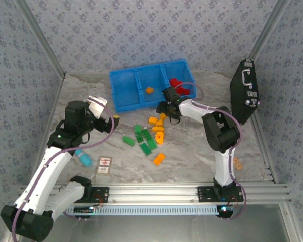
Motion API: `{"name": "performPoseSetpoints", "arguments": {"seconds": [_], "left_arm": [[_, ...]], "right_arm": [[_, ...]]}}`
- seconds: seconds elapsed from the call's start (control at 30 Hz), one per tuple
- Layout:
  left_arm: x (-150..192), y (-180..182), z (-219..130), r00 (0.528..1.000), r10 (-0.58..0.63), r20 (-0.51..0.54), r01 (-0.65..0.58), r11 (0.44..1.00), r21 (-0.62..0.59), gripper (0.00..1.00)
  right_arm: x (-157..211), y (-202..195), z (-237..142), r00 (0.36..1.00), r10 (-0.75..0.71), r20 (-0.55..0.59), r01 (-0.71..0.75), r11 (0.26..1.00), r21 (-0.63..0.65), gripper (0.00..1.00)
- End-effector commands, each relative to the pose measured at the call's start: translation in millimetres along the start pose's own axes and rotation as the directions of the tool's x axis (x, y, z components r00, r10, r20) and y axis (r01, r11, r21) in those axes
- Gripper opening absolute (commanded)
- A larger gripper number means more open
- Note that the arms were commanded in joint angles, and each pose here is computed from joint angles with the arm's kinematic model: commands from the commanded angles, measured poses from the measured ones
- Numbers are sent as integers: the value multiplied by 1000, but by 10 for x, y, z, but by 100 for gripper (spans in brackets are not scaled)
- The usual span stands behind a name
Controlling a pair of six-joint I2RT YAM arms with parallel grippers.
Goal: Sort the legos into containers by color
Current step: Pick up the lego from the center of the table, then place the lego in the container.
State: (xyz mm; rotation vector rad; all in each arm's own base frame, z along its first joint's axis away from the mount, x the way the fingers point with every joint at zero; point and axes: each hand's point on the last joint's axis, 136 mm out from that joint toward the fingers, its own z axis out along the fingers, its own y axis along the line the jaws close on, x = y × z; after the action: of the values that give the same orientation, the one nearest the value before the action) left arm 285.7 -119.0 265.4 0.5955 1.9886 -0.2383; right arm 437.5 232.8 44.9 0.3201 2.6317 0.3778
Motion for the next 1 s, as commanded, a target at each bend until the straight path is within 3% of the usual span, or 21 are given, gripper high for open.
{"name": "performPoseSetpoints", "arguments": {"seconds": [0.0,0.13,0.3,0.53,0.63,0.77,0.97], "left_arm": [[-154,-15,-88,998,-7,55,6,1000,13,100],[-157,-15,-93,998,-6,57,6,1000,12,100],[-156,-13,-101,998,-4,55,3,1000,10,100],[-158,-7,-93,999,-5,54,4,1000,8,100],[-159,-2,-86,999,-2,52,2,1000,6,100],[-163,1,-93,999,-1,53,1,1000,4,100],[-145,17,-86,999,-1,47,2,1000,-5,100]], "right_arm": [[2,-32,61,999,45,-19,-44,999,14,71],[52,-57,131,998,41,-42,-40,999,26,65],[117,-152,155,998,26,-64,-22,998,64,45],[142,-240,10,997,-20,-78,27,996,84,30],[-65,-51,-248,996,-71,-47,72,997,15,28],[-606,372,-672,982,-181,60,184,981,-57,27],[-1085,823,-610,950,-287,126,299,949,-94,28]]}}
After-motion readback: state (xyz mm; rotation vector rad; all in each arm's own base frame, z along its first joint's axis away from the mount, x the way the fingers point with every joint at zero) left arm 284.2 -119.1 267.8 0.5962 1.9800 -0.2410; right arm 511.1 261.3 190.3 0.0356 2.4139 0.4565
